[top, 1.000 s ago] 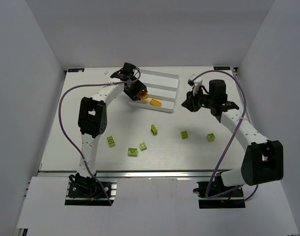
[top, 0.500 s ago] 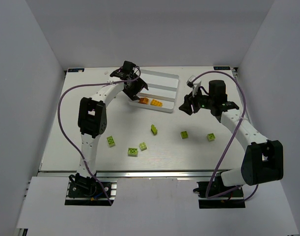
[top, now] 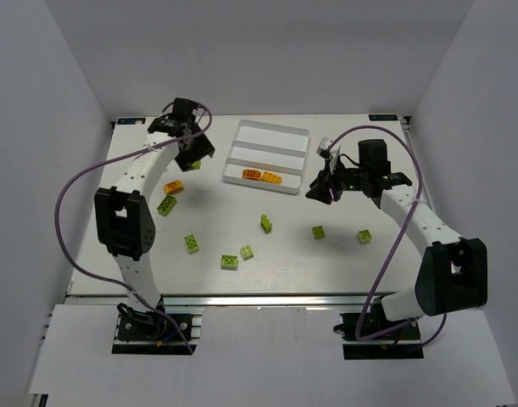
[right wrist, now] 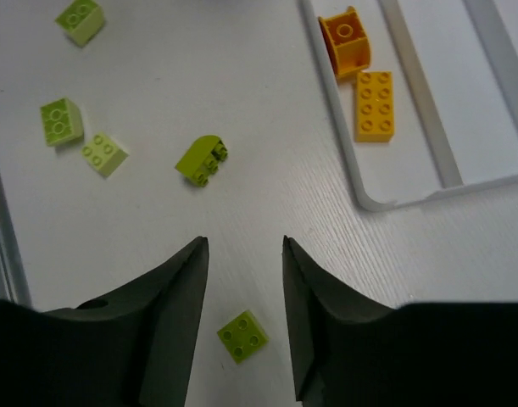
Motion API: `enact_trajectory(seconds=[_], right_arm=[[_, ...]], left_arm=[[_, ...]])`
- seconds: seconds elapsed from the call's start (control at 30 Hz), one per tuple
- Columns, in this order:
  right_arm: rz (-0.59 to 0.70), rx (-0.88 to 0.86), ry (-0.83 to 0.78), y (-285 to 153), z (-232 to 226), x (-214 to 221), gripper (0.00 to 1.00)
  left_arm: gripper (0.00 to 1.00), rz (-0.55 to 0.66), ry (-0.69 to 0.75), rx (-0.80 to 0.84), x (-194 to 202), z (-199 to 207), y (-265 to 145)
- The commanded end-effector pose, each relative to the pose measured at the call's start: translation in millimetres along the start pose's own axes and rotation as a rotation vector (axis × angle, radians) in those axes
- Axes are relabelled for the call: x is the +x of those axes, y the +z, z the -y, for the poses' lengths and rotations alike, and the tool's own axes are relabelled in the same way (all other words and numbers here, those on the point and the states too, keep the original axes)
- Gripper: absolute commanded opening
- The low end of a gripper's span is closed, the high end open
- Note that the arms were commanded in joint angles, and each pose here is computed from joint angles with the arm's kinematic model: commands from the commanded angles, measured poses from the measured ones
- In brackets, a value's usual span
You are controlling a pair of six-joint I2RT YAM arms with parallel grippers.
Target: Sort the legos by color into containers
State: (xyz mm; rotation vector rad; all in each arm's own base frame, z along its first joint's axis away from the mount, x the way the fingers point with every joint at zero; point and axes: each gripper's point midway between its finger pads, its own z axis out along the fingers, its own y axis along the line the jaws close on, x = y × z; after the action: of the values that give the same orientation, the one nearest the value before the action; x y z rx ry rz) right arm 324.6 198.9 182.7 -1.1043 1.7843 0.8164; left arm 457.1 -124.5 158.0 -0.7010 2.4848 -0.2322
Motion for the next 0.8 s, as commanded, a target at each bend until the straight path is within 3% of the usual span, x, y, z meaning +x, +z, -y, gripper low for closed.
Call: enact_trajectory(seconds=[0.0, 0.1, 0.2, 0.37, 0.57, 0.77], right_arm=[[0.021, -0.158, -0.055, -0.2, -19.8, -11.0, 0.5], [0.019, -0.174, -0.041, 2.8, -20.6, -9.8, 0.58], [0.022, -0.164, -0.035, 5.0, -17.4, -12.2, 0.58], [0.019, -0.159, -0.031, 4.5, -15.1, -14.8, 0.58], [0.011, -0.152, -0.033, 2.4, -17.2, -9.6, 0.58], [0.004, -0.131, -0.028, 0.6, -14.5, -6.1, 0.59]], left_arm=[[0.81, -0.022, 0.024, -0.241, 2.7, -82.4, -7.0], [0.88, -0.085, -0.171, -0.316, 18.2, -113.7, -1.2], [0.88, -0.127, -0.384, -0.29, 26.2, -109.0, 10.9], [0.88, -0.05, -0.624, -0.202, 1.4, -90.3, 36.2], [0.86, -0.026, -0.731, -0.149, -21.8, -68.1, 57.4], [0.86, -0.012, -0.852, -0.233, -11.6, -87.8, 73.4]])
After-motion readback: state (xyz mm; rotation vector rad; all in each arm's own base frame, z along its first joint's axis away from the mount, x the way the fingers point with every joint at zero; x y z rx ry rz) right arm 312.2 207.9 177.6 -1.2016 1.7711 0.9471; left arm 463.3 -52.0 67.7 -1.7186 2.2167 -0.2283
